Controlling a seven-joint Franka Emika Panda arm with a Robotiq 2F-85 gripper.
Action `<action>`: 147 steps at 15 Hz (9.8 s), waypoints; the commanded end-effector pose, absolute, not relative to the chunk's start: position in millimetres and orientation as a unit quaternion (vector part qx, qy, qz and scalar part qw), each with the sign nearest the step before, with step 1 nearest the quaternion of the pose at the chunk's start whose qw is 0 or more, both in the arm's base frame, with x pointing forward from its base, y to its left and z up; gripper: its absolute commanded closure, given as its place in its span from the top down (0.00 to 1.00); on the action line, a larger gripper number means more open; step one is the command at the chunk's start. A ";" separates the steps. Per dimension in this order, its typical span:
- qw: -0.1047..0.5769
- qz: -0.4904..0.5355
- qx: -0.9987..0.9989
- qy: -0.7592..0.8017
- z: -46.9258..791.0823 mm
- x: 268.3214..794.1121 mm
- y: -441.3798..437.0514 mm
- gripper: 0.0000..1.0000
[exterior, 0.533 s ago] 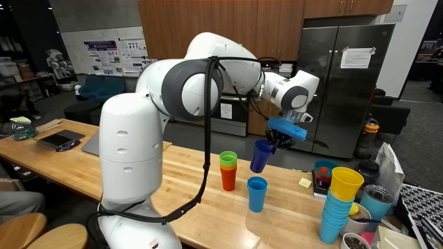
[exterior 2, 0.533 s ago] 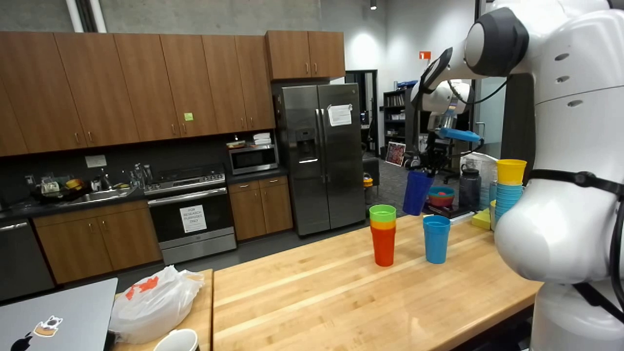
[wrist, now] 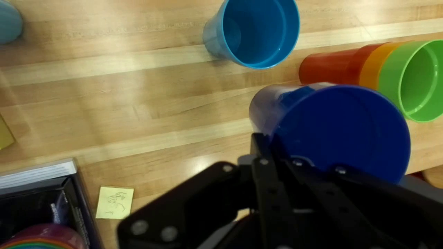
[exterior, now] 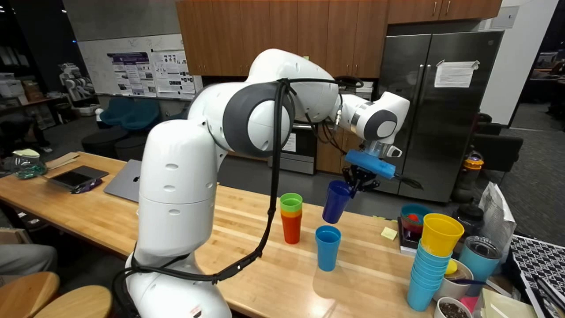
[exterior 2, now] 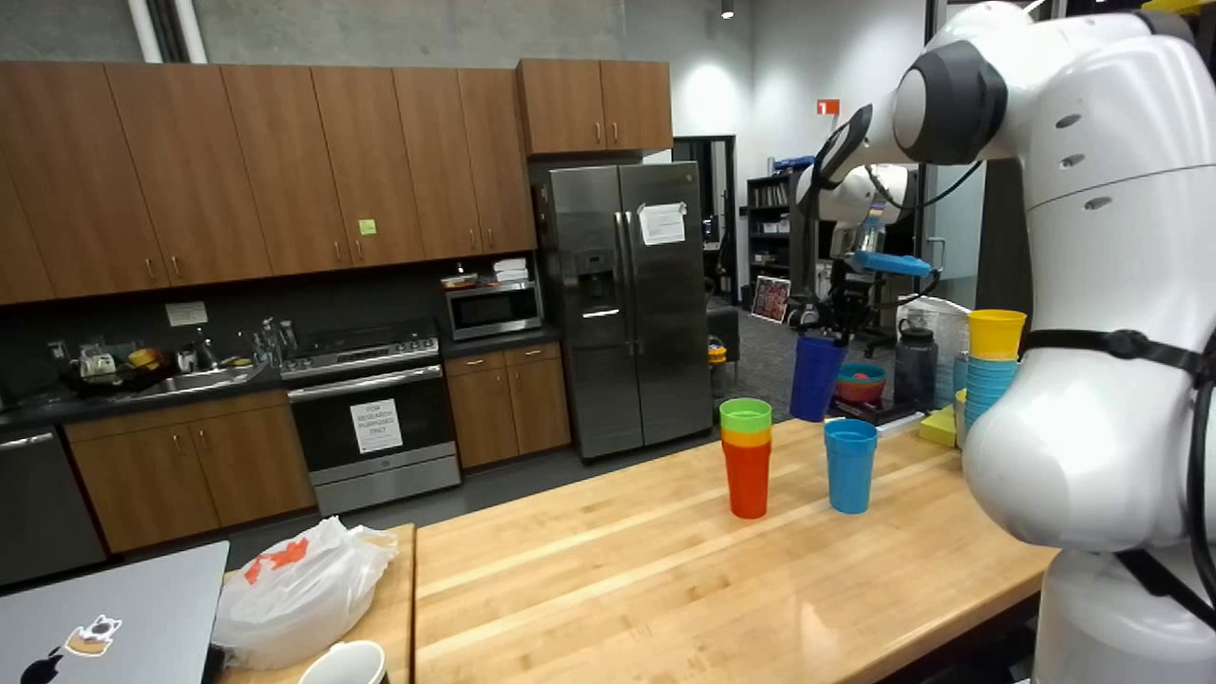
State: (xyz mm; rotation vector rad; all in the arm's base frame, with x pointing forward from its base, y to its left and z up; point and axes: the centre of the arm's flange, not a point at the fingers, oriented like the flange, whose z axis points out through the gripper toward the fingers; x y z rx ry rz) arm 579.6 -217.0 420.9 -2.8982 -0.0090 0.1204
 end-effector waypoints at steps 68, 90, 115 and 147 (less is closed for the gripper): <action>-0.017 -0.066 -0.994 0.082 498.6 612.6 -231.5 1.00; 0.005 -0.072 -0.997 -0.017 514.3 637.6 -108.8 1.00; -0.030 -0.068 -0.995 -0.061 512.4 641.5 -67.7 1.00; -0.056 -0.061 -0.989 -0.119 427.1 551.5 7.2 1.00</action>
